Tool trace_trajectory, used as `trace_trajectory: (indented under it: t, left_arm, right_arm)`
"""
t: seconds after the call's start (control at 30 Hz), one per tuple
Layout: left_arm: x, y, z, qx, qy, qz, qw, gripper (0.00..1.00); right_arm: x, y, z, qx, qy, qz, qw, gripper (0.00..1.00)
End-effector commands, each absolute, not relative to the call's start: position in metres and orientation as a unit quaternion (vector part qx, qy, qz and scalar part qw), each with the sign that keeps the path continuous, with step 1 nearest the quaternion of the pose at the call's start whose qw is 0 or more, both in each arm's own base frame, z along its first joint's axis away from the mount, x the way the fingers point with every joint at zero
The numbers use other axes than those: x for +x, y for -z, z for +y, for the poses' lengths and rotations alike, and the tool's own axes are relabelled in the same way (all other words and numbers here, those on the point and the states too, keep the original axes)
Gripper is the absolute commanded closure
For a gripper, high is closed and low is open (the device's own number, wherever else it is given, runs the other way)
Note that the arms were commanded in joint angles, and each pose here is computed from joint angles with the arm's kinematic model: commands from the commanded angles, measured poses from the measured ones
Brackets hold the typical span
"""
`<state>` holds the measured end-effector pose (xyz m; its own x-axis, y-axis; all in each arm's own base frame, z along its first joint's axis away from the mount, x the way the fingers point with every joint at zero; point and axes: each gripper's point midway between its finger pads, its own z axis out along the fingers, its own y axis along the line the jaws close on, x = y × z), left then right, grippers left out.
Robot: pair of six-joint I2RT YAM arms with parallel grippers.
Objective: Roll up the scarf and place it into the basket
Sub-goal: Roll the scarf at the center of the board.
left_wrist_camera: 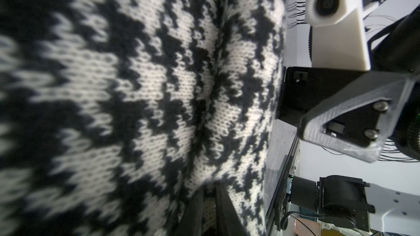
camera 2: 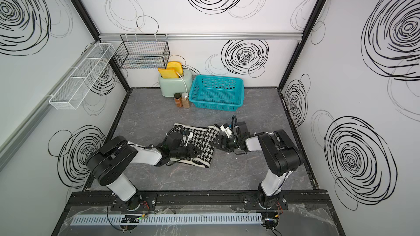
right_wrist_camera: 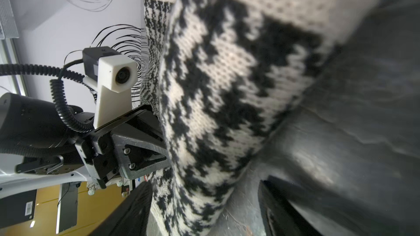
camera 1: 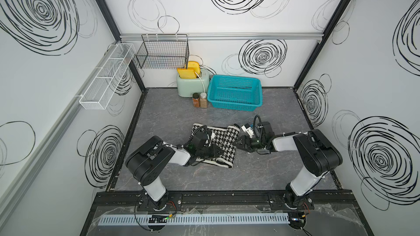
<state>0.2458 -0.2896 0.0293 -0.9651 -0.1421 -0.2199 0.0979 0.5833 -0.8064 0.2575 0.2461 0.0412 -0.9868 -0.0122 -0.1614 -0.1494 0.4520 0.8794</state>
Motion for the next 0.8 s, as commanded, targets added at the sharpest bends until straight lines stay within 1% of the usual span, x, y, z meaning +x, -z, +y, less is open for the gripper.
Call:
trace_trajectory:
  t: [0.0,0.27,0.47,0.57,0.67,0.73,0.77]
  left_arm:
    - [0.223,0.0,-0.277,-0.039,0.418,0.903,0.088,0.82]
    - [0.212,0.006,-0.274,-0.046,0.419,0.903,0.078,0.82]
    - [0.206,0.007,-0.279,-0.048,0.432,0.897,0.073,0.82]
    - [0.203,0.005,-0.291,-0.039,0.441,0.894,0.067,0.83]
    - [0.203,0.001,-0.307,-0.031,0.454,0.888,0.064,0.82]
    - [0.203,-0.004,-0.32,-0.025,0.466,0.882,0.063,0.82]
    - [0.204,-0.006,-0.325,-0.023,0.471,0.88,0.065,0.82]
  right_arm:
    - [0.245,-0.025,0.25,-0.031,-0.527,0.848,0.04,0.26]
    - [0.239,-0.01,0.259,-0.021,-0.539,0.842,0.02,0.39]
    - [0.245,-0.015,0.262,-0.014,-0.552,0.833,0.028,0.55]
    - [0.251,-0.026,0.262,-0.019,-0.558,0.829,0.041,0.65]
    - [0.259,-0.042,0.257,-0.018,-0.562,0.825,0.058,0.82]
    - [0.268,-0.055,0.25,-0.016,-0.561,0.824,0.074,0.94]
    - [0.271,-0.061,0.246,-0.016,-0.559,0.825,0.082,0.98]
